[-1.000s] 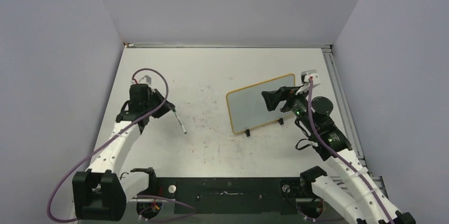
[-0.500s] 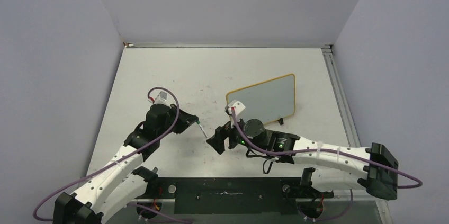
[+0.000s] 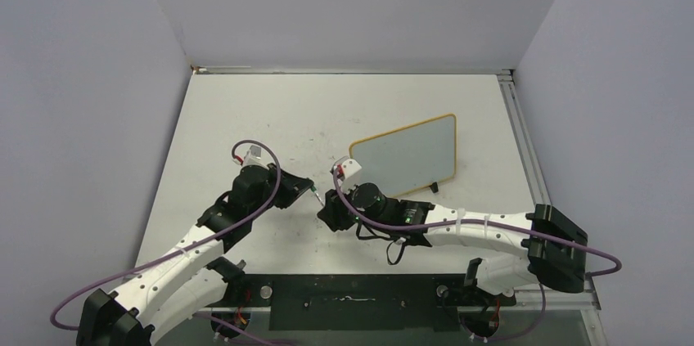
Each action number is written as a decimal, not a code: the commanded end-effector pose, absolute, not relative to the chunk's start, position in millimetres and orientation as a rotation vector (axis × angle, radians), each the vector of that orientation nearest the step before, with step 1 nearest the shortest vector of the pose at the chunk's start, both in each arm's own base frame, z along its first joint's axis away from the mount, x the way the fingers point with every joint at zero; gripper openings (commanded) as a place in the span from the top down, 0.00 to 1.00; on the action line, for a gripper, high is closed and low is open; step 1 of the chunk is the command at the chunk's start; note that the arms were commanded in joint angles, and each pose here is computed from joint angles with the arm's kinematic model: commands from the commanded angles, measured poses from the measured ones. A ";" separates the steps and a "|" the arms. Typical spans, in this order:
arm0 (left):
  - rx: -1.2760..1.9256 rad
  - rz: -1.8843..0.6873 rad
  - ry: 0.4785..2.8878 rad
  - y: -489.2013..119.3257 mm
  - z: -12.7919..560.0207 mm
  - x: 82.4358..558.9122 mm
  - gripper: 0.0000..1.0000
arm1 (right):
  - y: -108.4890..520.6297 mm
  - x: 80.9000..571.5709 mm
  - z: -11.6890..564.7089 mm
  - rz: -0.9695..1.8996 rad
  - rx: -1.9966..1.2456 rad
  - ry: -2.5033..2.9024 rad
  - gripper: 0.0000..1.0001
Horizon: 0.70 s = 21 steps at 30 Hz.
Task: Write a sentence on the whiteboard
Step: Open the whiteboard marker at the center of the board.
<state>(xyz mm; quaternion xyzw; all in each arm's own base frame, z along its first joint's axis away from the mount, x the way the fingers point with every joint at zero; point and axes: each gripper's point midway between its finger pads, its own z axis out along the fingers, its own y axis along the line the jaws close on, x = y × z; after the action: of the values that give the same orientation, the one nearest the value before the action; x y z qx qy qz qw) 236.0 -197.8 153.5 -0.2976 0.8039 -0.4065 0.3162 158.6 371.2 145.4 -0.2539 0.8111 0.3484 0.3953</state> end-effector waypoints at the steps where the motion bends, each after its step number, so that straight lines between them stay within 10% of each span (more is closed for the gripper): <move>1: -0.793 -1.143 2.023 -201.0 174.5 242.2 1.00 | 390.2 168.9 170.2 0.926 -0.590 1.989 0.70; 7: -0.750 -1.161 2.024 -202.5 177.6 238.0 1.00 | 385.2 173.5 170.1 0.884 -0.562 2.008 0.95; 14: -0.357 -0.896 2.051 -184.6 208.6 238.5 0.25 | 358.1 164.4 180.6 0.843 -0.640 2.081 0.95; 21: 0.234 -0.702 1.979 -183.0 261.0 229.6 0.27 | 323.8 147.4 196.0 0.972 -0.878 2.194 0.95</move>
<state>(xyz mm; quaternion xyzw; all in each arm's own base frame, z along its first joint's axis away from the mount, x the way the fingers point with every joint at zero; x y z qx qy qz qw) 239.2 -182.3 235.0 -0.0879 0.8248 -0.3337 0.4479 168.1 336.0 169.2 -0.2653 0.8372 0.3360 0.3403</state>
